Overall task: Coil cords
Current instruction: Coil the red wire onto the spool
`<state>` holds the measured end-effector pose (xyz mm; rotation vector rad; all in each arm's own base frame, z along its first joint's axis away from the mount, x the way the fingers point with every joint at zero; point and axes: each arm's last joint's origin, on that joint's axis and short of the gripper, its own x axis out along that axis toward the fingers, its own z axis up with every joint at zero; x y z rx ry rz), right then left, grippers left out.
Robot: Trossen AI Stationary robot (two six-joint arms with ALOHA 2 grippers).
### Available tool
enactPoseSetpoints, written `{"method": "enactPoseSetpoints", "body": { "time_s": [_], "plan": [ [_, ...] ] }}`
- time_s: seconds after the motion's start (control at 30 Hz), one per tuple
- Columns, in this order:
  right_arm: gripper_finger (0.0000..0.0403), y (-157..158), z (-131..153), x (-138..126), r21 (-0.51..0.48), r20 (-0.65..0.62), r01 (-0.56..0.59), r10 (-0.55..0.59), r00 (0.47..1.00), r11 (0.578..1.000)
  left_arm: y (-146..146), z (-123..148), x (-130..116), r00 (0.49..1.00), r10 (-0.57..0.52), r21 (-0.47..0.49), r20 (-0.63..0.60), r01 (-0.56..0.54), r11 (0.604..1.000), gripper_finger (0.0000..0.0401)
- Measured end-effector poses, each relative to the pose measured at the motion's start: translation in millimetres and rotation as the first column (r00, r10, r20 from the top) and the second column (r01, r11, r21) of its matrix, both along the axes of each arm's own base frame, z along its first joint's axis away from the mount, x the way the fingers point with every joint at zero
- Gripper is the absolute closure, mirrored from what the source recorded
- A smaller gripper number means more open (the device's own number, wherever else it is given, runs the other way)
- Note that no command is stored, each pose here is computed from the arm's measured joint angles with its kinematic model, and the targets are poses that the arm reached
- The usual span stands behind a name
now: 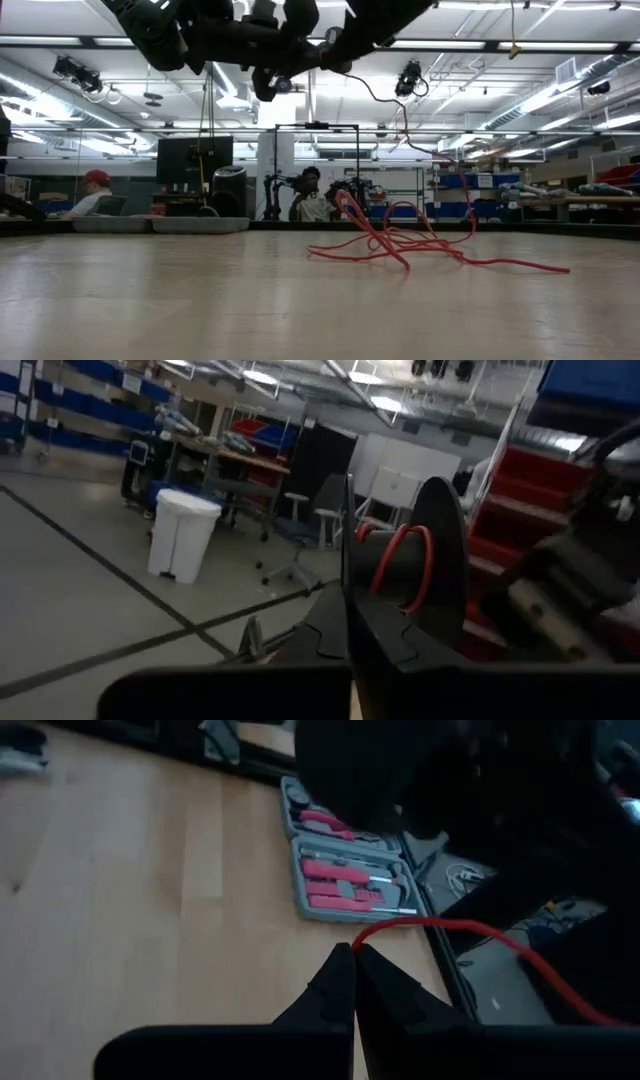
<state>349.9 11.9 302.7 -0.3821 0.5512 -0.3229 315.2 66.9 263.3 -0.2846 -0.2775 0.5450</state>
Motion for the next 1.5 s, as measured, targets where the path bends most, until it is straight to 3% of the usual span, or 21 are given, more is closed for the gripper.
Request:
{"method": "enactPoseSetpoints", "body": {
  "time_s": [0.23,0.47,0.7,0.83,1.03,1.33,1.5],
  "plan": [
    [0.0403,-3.6,6.0,3.3,-0.126,-0.054,-0.054,0.047,0.997,0.991,-1.4,-11.9,2.4,0.995,-0.050,-0.085,-0.082,0.043,0.995,0.0401],
    [0.0403,-14.5,6.0,3.5,-0.131,-0.061,-0.037,0.029,0.998,0.991,-3.6,-15.6,3.7,0.986,-0.131,-0.109,-0.108,0.119,0.987,0.0401],
    [0.0403,-16.5,2.8,2.9,-0.023,-0.061,-0.079,0.077,0.995,0.997,-3.4,-17.6,3.7,0.983,-0.130,-0.116,-0.128,0.116,0.986,0.0401],
    [0.0403,-15.0,0.5,1.5,-0.004,-0.081,-0.075,0.074,0.994,0.997,-3.1,-14.7,3.4,0.988,-0.117,-0.109,-0.098,0.106,0.988,0.0401],
    [0.0399,-5.1,-2.5,0.2,0.025,-0.118,-0.165,0.167,0.979,0.986,-2.8,-10.8,3.0,0.993,-0.109,-0.121,-0.044,0.103,0.987,0.0401],
    [0.0294,24.4,-3.9,-2.6,0.123,-0.090,-0.188,0.200,0.976,0.974,-2.8,-10.5,3.0,0.993,-0.110,-0.120,-0.040,0.104,0.987,0.0401],
    [0.0258,38.6,-6.8,-9.0,0.081,-0.148,-0.179,0.189,0.971,0.981,-2.8,-9.5,2.9,0.994,-0.109,-0.117,-0.030,0.105,0.988,0.0401]
  ]
}}
